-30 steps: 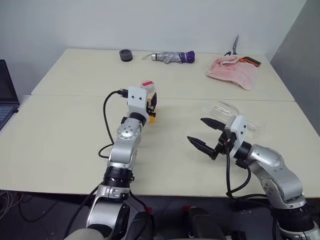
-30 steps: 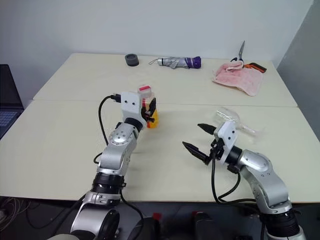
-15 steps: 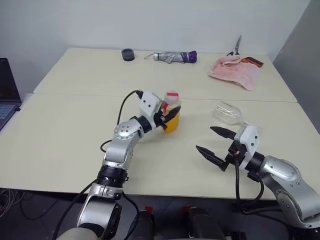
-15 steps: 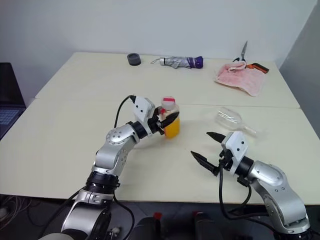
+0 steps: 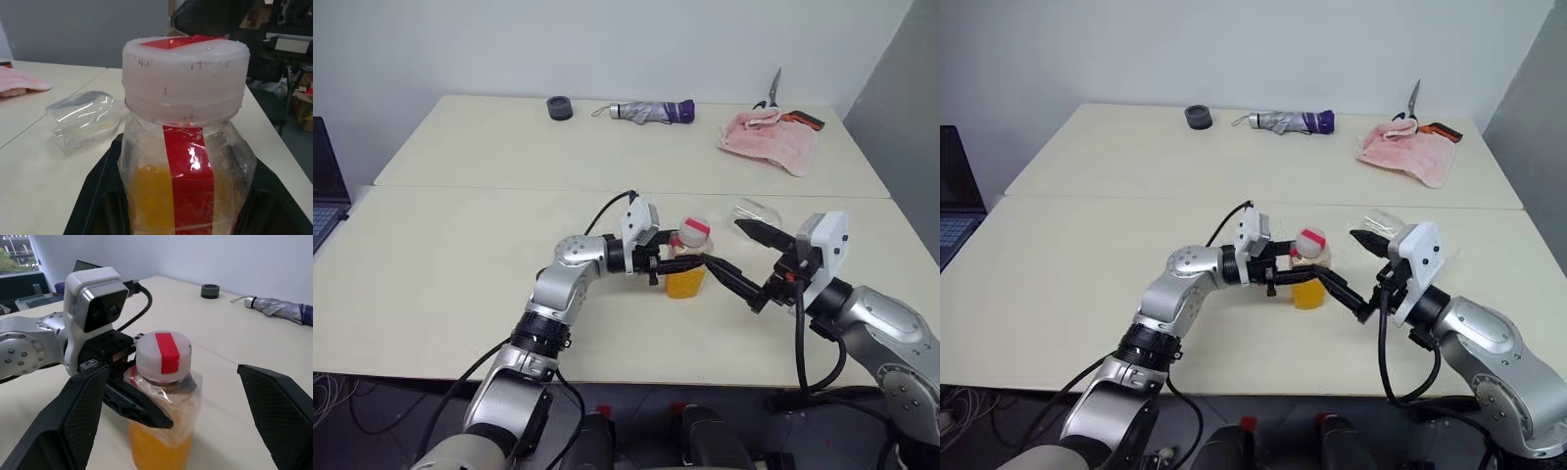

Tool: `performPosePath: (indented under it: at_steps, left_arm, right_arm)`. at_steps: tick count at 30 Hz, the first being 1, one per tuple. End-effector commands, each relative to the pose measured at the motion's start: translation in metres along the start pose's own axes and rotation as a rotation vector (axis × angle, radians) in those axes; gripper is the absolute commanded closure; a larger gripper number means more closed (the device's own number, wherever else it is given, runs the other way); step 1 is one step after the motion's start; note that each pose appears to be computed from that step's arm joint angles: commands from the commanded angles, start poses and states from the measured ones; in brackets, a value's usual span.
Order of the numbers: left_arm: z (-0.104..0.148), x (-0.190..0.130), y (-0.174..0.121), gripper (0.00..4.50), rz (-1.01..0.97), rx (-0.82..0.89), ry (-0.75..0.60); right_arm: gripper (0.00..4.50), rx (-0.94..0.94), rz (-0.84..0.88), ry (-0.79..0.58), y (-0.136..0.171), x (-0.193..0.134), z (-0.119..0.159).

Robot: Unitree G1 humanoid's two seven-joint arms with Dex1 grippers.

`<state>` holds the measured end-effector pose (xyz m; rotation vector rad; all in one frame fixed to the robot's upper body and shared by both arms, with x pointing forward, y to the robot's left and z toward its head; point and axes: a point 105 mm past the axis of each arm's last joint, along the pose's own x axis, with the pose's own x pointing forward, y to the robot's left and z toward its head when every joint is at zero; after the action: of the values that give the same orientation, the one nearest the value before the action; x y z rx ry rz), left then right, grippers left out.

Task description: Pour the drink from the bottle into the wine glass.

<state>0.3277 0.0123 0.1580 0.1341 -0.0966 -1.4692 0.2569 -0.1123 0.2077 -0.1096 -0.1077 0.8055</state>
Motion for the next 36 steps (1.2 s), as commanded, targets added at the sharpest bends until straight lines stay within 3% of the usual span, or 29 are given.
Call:
performPosePath:
  at_steps: [1,14,17,23,28,31,36]
  left_arm:
    - [0.013,0.008,-0.004,2.59,-0.063,0.049,-0.029]
    - [0.014,0.014,-0.006,2.59,-0.101,0.091,-0.018]
    - [0.015,0.014,-0.005,2.59,-0.097,0.095,-0.02]
    - [0.016,0.013,-0.004,2.59,-0.085,0.098,-0.026]
    - [0.02,0.013,-0.004,2.6,-0.086,0.099,-0.039]
    - [0.023,0.012,-0.005,2.6,-0.11,0.1,-0.043]
    - [0.025,0.011,-0.007,2.6,-0.144,0.111,-0.034]
  right_arm:
    - [0.0,-0.036,0.031,-0.023,0.007,0.003,0.011]
    - [0.0,-0.033,0.046,-0.032,0.007,0.029,0.01]
    - [0.57,-0.03,0.047,-0.031,0.005,0.031,0.009]
    - [2.63,-0.029,0.071,-0.021,0.007,0.03,0.004]
    - [2.63,-0.041,0.145,-0.008,0.014,0.029,0.0]
    - [2.63,-0.127,0.351,0.012,0.016,0.028,-0.002]
    - [2.63,-0.225,0.523,0.114,-0.011,0.03,0.0]
